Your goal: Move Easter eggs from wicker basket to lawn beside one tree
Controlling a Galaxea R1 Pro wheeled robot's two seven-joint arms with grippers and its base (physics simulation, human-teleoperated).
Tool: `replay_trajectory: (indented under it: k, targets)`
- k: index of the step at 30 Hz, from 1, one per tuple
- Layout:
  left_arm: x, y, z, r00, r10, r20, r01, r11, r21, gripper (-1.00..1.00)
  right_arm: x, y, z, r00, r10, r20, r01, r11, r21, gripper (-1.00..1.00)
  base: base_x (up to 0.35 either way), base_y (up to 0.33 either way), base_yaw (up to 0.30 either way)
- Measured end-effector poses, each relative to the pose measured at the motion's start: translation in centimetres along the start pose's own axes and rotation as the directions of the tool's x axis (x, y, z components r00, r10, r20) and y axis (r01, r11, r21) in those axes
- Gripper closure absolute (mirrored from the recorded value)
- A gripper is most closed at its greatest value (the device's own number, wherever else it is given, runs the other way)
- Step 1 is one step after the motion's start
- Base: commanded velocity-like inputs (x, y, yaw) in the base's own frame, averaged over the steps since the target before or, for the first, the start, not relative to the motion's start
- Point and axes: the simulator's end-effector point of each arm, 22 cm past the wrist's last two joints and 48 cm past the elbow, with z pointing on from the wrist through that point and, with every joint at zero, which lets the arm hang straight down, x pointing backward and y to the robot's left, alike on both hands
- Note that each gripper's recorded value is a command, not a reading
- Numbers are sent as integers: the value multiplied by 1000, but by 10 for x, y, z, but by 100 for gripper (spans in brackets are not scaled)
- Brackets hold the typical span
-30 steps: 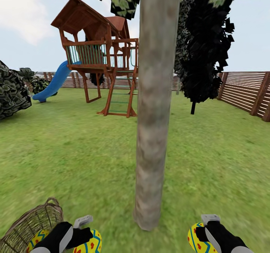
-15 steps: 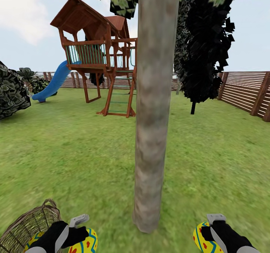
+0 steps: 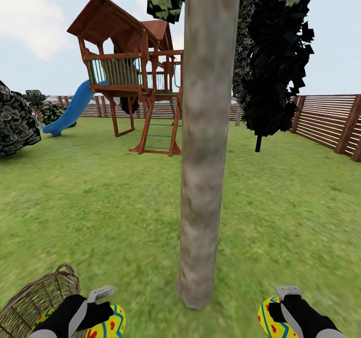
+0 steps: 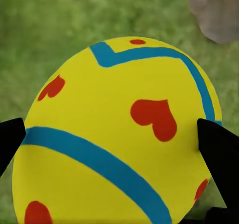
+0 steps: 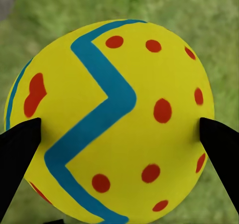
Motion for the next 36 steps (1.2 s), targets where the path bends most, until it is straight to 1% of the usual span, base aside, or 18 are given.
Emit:
replay_trajectory:
  k: [2,3,24,27,36]
  targets:
    - [-2,13,1,1000,-3,4,3,1000,-16,100,2,0,3,1000,-1,0,1,1000,1,100,0,0,0]
    - [-1,14,2,1000,-3,4,3,1000,-16,100,2,1,4,1000,-1,0,1,1000,1,100,0,0,0]
    - [13,17,37,1000,-3,6,3,1000,-11,100,20,8,37,1000,-1,1,1,1000,1,100,0,0,0]
    - [18,12,43,1000,0,3,0,1000,-3,100,22,9,41,1000,-1,1,1,1000,1,100,0,0,0]
    - [25,13,59,1000,0,1,0,1000,0,100,30,13,56,1000,-1,1,1,1000,1,100,0,0,0]
